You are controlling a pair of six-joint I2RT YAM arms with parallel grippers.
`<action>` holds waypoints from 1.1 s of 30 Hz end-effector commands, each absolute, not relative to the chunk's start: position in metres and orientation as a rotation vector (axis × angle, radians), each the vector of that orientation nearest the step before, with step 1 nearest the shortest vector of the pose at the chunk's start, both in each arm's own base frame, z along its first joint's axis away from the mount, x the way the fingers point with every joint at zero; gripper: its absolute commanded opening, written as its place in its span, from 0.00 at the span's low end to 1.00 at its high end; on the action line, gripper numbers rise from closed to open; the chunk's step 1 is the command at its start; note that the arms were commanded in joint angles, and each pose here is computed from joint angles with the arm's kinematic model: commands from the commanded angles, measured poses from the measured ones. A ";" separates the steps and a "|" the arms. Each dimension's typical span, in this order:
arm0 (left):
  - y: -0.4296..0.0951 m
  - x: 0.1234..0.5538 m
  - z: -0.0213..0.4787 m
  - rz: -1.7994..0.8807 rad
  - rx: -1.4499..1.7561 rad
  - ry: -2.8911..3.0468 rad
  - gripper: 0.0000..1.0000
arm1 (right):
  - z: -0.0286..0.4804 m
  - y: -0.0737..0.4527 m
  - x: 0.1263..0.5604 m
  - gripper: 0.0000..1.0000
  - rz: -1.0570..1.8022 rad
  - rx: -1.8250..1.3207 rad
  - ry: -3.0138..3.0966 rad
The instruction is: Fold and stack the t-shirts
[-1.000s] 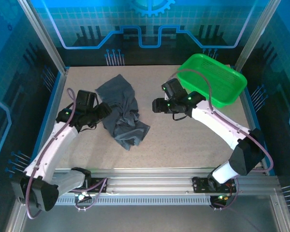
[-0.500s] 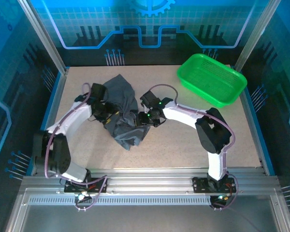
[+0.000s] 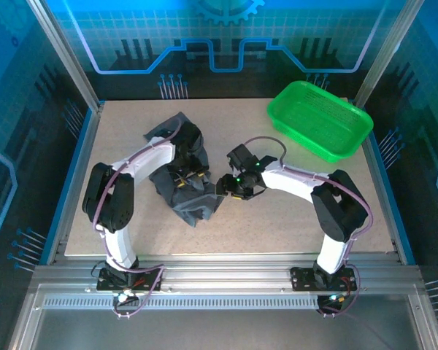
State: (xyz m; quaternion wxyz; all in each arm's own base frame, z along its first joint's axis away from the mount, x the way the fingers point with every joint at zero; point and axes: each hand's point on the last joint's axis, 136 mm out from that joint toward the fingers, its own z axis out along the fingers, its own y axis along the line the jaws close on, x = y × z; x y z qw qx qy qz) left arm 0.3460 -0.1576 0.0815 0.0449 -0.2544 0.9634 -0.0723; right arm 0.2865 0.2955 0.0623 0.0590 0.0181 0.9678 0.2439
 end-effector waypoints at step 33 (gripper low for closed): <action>-0.114 0.458 0.305 -1.127 -1.045 2.065 0.00 | 0.185 0.195 0.356 0.00 0.638 0.306 2.653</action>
